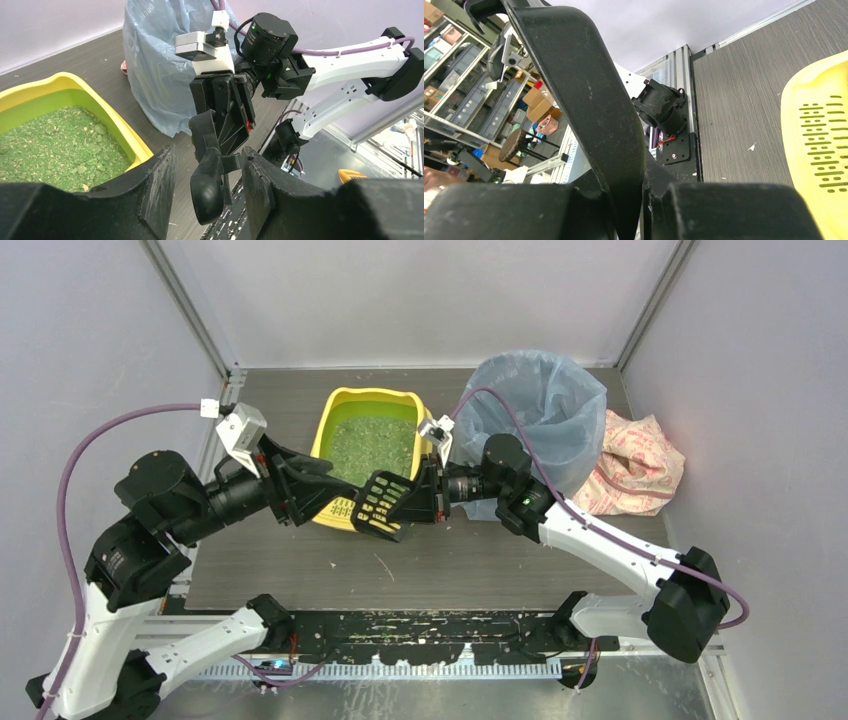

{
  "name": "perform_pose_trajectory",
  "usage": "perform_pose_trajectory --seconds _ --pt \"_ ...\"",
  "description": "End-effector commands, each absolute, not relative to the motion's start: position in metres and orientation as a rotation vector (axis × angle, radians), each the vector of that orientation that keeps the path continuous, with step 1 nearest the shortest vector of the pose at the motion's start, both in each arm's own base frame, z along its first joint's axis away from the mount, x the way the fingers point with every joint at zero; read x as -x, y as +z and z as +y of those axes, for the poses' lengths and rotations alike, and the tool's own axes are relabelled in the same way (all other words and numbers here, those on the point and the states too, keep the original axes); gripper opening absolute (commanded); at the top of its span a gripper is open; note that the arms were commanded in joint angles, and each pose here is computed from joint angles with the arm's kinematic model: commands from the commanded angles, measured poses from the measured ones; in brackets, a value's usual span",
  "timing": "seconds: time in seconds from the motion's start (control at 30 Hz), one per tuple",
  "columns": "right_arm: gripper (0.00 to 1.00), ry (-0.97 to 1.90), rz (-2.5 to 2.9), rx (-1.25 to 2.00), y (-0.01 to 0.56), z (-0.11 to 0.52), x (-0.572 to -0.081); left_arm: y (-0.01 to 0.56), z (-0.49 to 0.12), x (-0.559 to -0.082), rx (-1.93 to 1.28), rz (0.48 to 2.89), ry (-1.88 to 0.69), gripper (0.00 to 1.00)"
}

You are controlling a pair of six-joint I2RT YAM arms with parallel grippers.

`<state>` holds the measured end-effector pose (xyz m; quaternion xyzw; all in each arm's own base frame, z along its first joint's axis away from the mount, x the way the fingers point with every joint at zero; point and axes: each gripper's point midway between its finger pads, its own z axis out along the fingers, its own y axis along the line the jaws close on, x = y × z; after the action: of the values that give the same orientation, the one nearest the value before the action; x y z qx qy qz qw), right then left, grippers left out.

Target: Clean the litter box

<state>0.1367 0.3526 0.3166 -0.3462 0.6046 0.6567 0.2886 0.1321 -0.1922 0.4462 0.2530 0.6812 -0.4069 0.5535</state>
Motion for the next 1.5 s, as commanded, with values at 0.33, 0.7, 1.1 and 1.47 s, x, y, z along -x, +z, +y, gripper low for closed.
perform_pose_trajectory --seconds 0.33,0.7,1.1,1.47 --pt "0.01 1.735 1.488 0.963 0.339 0.35 -0.128 0.445 -0.205 -0.134 -0.589 1.576 -1.036 0.43" --pt "0.01 1.74 1.496 0.944 0.338 0.353 -0.132 0.441 -0.199 -0.139 -0.548 1.585 -1.0 0.0" --pt "0.77 1.509 1.541 0.754 0.353 0.345 -0.167 0.447 -0.125 -0.185 -0.139 1.501 -0.642 0.0" --pt "0.78 1.356 1.556 0.658 0.361 0.326 -0.181 0.458 -0.132 -0.245 -0.01 1.511 -0.464 0.0"
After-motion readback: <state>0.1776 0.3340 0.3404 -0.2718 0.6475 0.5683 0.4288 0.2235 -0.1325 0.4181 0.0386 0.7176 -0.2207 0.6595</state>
